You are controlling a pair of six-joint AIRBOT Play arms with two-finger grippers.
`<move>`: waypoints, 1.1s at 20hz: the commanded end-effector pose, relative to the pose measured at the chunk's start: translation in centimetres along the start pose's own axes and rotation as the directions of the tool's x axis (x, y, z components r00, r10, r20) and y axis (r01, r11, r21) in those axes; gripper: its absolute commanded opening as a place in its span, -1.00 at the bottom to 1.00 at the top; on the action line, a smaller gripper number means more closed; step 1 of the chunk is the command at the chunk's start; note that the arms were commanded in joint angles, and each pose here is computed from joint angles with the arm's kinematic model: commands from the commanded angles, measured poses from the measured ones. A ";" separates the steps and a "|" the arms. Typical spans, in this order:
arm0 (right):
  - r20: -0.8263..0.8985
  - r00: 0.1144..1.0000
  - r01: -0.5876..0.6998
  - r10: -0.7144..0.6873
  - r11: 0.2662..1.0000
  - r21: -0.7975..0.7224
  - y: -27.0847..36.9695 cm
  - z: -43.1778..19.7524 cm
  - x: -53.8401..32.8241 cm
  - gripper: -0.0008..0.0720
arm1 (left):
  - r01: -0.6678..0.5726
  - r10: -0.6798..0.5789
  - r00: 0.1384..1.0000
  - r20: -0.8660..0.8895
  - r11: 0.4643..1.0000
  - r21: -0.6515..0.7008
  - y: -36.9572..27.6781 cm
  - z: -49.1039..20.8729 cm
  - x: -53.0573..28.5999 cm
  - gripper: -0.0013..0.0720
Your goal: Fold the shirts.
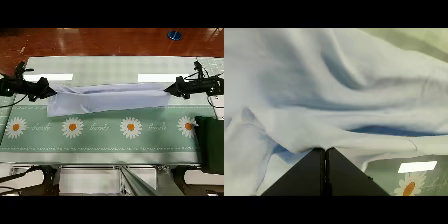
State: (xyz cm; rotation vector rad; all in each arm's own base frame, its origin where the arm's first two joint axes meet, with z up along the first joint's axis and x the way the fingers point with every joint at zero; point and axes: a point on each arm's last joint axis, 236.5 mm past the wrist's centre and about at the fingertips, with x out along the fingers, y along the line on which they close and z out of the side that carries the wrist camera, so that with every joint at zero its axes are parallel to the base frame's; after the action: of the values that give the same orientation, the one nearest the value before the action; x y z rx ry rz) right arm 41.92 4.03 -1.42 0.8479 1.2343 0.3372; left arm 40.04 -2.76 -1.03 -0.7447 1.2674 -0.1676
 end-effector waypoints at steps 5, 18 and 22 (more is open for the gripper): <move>0.045 0.996 -0.083 0.079 0.991 0.103 -0.8 5.1 3.7 -0.93 | -0.007 0.005 0.993 -0.115 1.000 -0.022 1.1 2.7 5.6 -0.91; 0.083 0.967 0.229 -0.243 0.962 0.147 -9.8 4.8 -5.8 0.16 | -0.144 0.113 0.915 0.388 0.988 0.054 1.5 10.6 -13.9 0.41; 0.122 0.975 0.154 -0.187 0.959 0.237 -10.7 4.7 -3.0 0.16 | -0.157 0.060 0.839 0.540 0.978 0.135 -2.4 5.3 -14.5 0.41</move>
State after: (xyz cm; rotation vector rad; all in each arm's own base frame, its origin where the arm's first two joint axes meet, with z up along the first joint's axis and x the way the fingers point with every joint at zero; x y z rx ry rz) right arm 43.22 -6.32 -5.15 0.8893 1.2310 0.0468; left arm 42.67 6.14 10.01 -0.5706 0.9107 0.0023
